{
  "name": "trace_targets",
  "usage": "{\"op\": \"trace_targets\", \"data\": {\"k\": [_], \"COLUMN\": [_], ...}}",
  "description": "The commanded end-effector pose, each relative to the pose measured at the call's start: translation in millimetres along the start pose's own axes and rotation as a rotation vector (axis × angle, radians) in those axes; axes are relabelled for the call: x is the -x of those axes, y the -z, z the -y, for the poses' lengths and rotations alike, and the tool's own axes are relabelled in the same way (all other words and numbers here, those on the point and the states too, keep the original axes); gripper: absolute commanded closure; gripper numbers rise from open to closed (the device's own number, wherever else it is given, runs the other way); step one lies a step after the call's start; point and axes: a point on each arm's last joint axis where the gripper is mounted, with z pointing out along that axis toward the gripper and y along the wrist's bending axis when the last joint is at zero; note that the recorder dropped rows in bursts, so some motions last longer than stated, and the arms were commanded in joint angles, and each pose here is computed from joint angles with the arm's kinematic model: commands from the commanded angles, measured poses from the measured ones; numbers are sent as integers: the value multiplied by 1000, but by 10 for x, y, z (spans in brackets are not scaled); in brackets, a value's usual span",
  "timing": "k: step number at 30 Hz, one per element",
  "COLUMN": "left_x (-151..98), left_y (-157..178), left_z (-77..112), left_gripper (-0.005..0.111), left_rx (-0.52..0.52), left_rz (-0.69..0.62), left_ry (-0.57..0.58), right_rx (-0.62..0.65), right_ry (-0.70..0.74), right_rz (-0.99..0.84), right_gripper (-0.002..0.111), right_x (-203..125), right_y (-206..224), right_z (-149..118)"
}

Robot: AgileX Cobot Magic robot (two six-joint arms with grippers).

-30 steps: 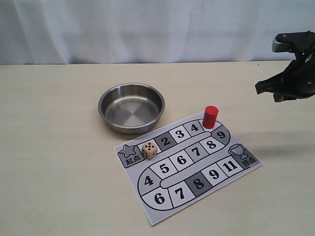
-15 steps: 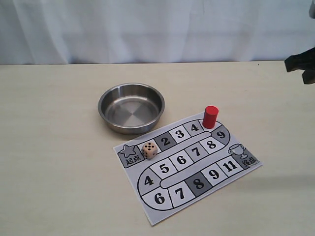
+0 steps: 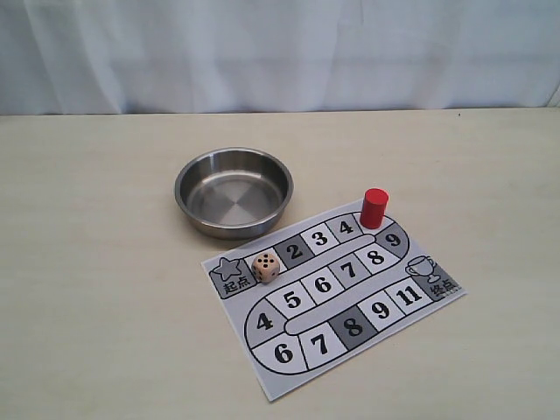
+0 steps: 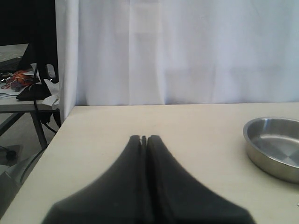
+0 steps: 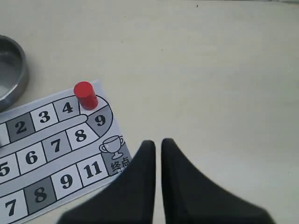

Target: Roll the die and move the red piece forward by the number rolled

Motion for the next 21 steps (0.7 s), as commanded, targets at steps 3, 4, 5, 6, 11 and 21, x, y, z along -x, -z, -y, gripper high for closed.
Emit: {"op": "trace_targets", "data": {"k": [3,4,5,6,11,21], "left_x": [29,29,29,29,29,28], "left_y": [4,4,4,4,4,4], "left_z": [0,0,0,0,0,0], "left_gripper": [107,107,107,107,107,107], "left_rx": [-1,-1,-1,-1,-1,-1], "left_rz": [18,18,18,18,18,18], "left_ry": [4,4,4,4,4,4], "right_rx": [-10,-12,-14,-16,-1,-7], "right_ry": [-9,-9,-9,-9,-20,-17], "right_rz": [182,210,249,275,435,565], "right_gripper": [104,104,104,104,104,104], "right_x": [-345,-393,-468,-520,-940,-1500], "right_y": [560,631,729,791,1156,1225], "right_z": [-22,-26,-31,-35,-85,-123]}}
